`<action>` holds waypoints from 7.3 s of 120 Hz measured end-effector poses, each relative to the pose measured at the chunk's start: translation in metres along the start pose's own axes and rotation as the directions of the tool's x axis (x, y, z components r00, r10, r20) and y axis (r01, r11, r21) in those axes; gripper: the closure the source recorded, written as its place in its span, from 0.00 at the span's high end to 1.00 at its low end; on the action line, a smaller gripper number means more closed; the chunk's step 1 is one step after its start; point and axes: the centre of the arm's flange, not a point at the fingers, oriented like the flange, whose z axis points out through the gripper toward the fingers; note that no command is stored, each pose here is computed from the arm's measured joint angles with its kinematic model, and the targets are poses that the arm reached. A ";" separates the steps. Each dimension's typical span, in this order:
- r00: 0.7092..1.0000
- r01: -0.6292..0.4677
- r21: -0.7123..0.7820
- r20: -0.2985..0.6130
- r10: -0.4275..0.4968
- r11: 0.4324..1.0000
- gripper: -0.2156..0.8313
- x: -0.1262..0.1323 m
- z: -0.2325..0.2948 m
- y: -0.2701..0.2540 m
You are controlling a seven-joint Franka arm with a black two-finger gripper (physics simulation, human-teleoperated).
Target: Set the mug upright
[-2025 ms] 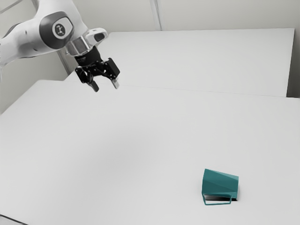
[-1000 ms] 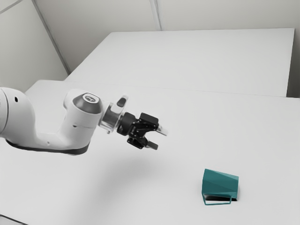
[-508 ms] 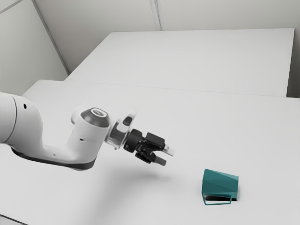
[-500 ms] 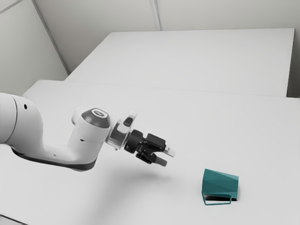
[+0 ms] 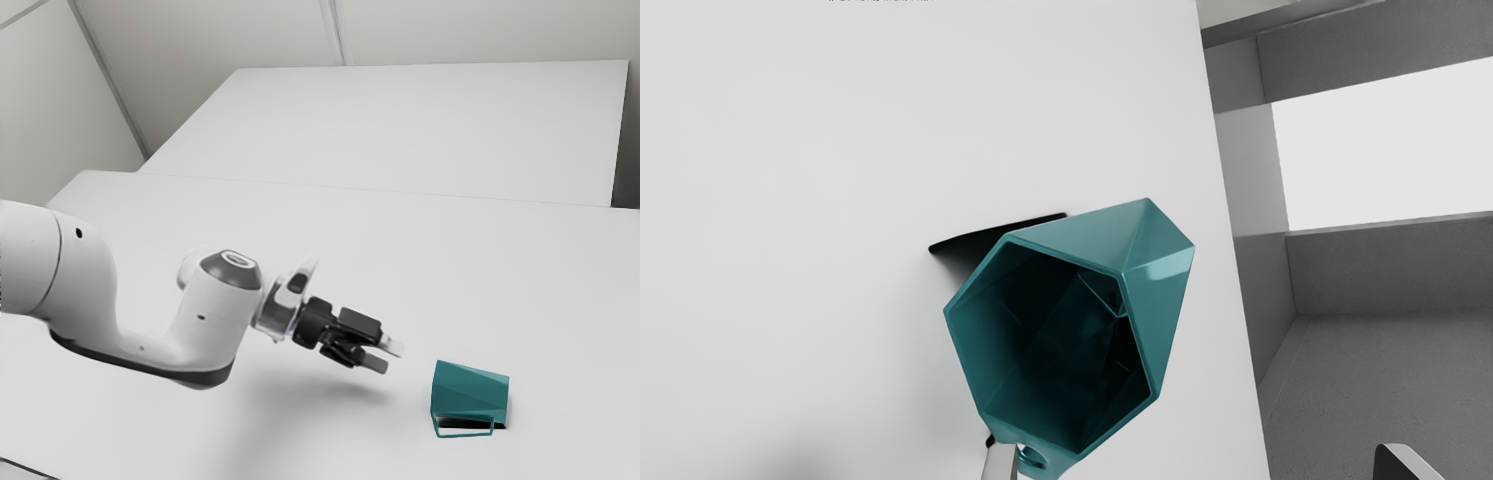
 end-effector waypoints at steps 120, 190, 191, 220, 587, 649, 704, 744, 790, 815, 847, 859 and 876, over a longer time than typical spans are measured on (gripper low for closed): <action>0.991 -0.130 -0.074 -0.038 0.128 0.989 0.77 -0.019 0.061 -0.001; 0.981 -0.194 -0.080 -0.015 0.194 0.978 0.76 -0.018 0.088 0.008; 0.981 -0.195 -0.080 -0.015 0.195 0.978 0.75 -0.018 0.088 0.008; 0.979 -0.206 -0.078 -0.017 0.205 0.975 0.55 -0.017 0.089 0.009; 0.967 -0.188 0.906 0.239 -0.092 0.380 0.04 0.048 -0.162 -0.005; 0.981 -0.079 0.925 0.139 -0.137 0.371 0.08 0.053 -0.154 -0.033; 0.998 -0.025 0.934 0.046 -0.051 0.358 0.67 0.054 -0.179 0.019; 0.996 0.033 0.919 0.002 -0.087 0.392 0.75 0.083 -0.202 0.075; 0.972 0.129 0.904 -0.033 -0.235 0.408 0.77 0.146 -0.259 0.091; 0.958 0.157 0.902 -0.040 -0.284 0.403 0.77 0.162 -0.280 0.096; 0.957 0.182 0.902 -0.071 -0.281 0.391 0.77 0.179 -0.313 0.124; 0.955 0.191 0.903 -0.081 -0.284 0.385 0.77 0.183 -0.324 0.132; 0.953 0.202 0.903 -0.092 -0.288 0.380 0.77 0.186 -0.338 0.146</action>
